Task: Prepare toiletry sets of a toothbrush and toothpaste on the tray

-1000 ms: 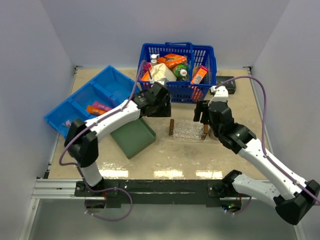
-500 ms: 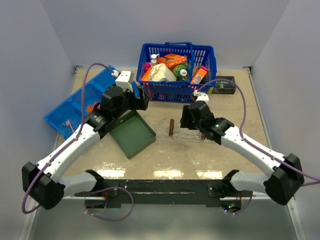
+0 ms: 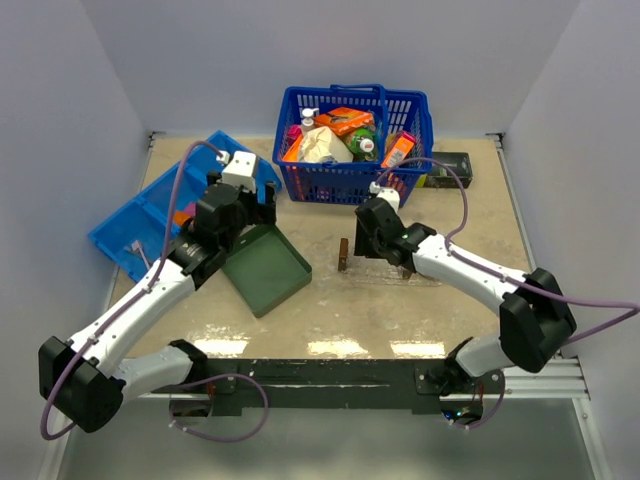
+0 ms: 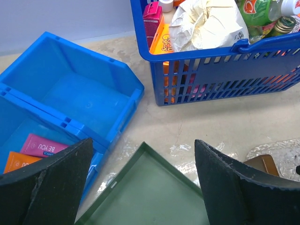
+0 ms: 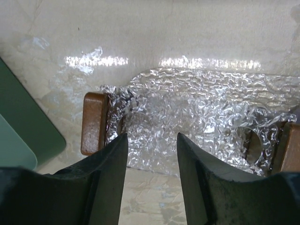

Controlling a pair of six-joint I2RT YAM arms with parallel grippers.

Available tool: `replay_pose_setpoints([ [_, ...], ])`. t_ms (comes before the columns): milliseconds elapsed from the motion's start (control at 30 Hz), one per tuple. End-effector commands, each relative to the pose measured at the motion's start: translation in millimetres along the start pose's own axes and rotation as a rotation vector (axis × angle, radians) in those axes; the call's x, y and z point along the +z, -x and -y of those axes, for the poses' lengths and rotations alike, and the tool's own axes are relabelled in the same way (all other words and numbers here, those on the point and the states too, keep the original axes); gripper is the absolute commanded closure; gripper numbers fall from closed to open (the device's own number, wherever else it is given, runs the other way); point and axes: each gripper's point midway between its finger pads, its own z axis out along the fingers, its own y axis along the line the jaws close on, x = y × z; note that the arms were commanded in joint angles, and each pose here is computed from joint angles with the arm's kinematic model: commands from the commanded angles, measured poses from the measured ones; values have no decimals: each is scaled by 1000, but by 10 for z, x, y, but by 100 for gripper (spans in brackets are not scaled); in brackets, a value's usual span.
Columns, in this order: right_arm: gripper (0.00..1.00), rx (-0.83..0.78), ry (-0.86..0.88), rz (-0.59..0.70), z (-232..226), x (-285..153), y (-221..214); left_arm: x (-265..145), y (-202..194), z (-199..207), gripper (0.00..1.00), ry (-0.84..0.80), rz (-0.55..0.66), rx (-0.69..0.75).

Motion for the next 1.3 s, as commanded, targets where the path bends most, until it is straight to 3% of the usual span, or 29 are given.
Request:
replay_pose_setpoints([
  [0, 52, 56, -6, 51, -80, 58, 216, -15, 160, -73, 7, 30, 58, 18],
  [1267, 83, 37, -91, -2, 37, 247, 39, 107, -5, -93, 7, 62, -8, 41],
])
